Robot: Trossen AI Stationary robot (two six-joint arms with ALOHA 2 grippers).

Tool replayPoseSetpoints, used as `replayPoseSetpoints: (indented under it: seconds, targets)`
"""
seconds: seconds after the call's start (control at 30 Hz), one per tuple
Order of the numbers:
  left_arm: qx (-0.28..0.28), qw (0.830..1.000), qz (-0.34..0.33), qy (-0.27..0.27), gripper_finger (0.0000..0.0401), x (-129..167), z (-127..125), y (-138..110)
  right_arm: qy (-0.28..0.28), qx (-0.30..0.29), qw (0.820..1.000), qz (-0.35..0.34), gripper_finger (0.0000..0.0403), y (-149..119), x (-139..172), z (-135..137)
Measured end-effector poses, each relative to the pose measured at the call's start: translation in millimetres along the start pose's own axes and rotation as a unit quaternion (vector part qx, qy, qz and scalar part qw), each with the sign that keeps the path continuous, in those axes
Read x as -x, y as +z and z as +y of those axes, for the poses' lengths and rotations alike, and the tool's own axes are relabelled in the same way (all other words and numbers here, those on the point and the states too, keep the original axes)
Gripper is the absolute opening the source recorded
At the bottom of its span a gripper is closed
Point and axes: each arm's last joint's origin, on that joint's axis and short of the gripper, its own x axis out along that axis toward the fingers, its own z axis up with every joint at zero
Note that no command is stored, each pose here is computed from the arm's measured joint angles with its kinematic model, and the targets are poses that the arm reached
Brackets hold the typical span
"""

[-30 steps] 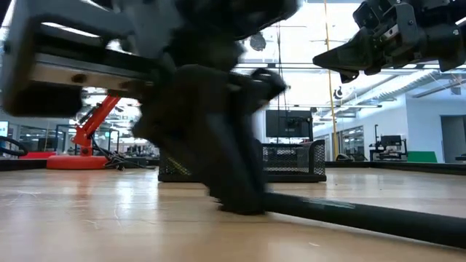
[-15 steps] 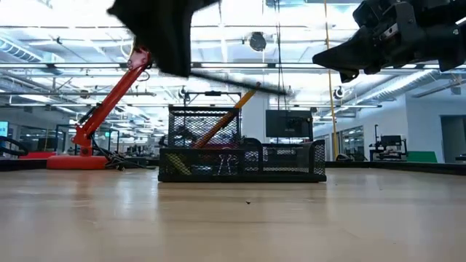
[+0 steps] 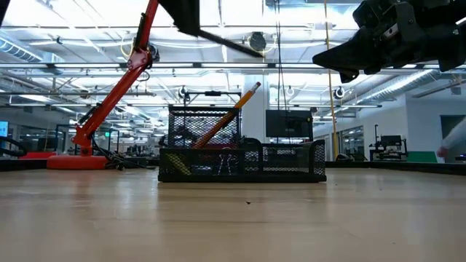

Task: Pick and place office supplies into organizer
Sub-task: Put the left pen into the desk organizer

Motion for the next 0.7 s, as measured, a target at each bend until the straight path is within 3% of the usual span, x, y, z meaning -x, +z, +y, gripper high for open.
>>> replayPoseSetpoints:
  seconds: [0.17,0.33,0.47,0.7]
  targets:
    - [-0.110,0.991,0.039,0.065,0.0022,-12.9,9.4,0.1,0.000,0.000,1.000,0.003,0.0000,-0.6,0.0,0.0]
    - [-0.198,0.963,0.098,0.153,0.0024,-21.4,20.2,-2.3,0.000,0.003,1.000,0.004,0.0000,-0.9,0.0,0.1]
    - [-0.272,0.942,0.119,0.155,0.0018,-23.1,23.4,-3.5,0.000,0.006,1.000,0.004,0.0000,-1.0,0.0,0.0]
    - [-0.283,0.939,0.120,0.151,0.0025,-23.2,23.4,-3.6,0.000,0.007,1.000,0.013,0.0000,-2.6,0.1,0.0]
